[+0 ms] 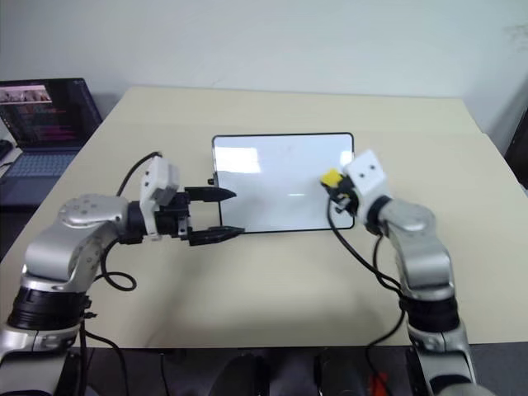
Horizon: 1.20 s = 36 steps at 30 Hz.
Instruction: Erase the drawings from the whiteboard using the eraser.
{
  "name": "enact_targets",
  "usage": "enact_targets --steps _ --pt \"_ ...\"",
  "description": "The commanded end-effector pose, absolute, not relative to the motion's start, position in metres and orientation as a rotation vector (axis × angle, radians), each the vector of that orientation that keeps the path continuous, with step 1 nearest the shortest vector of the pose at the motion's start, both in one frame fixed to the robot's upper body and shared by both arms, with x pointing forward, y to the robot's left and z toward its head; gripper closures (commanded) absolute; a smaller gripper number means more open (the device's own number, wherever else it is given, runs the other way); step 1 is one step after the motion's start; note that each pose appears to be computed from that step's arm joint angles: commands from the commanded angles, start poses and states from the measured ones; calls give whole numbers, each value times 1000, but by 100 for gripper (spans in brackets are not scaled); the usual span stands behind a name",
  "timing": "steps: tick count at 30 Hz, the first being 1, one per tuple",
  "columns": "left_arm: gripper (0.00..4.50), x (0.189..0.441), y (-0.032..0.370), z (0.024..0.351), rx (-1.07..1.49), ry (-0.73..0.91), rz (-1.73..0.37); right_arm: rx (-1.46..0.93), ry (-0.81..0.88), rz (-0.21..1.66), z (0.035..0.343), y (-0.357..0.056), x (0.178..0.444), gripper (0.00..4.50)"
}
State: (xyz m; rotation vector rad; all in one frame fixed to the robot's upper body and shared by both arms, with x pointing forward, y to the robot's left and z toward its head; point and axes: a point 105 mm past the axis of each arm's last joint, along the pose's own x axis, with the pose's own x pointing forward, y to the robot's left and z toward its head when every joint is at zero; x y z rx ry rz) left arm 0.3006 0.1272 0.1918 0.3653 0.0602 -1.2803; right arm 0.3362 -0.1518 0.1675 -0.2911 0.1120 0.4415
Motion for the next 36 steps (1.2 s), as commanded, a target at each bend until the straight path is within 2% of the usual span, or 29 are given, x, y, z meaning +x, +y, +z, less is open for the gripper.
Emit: enact_targets --steps 1,10,24,33,34,36 --pt "0 292 103 199 408 -13 -1374 -267 134 286 160 -186 324 322" --pt "0 293 56 202 390 -81 -1540 -153 226 152 122 -212 323 322" --pt "0 301 16 180 492 -79 -1695 -131 268 75 110 -240 338 322" --pt "0 300 10 175 526 -107 -1676 -98 270 80 108 -242 338 24" --pt "0 301 10 175 520 -109 -1662 -96 271 82 107 -242 337 5" --pt "0 303 13 176 512 -123 -1613 -81 254 84 109 -241 337 5"
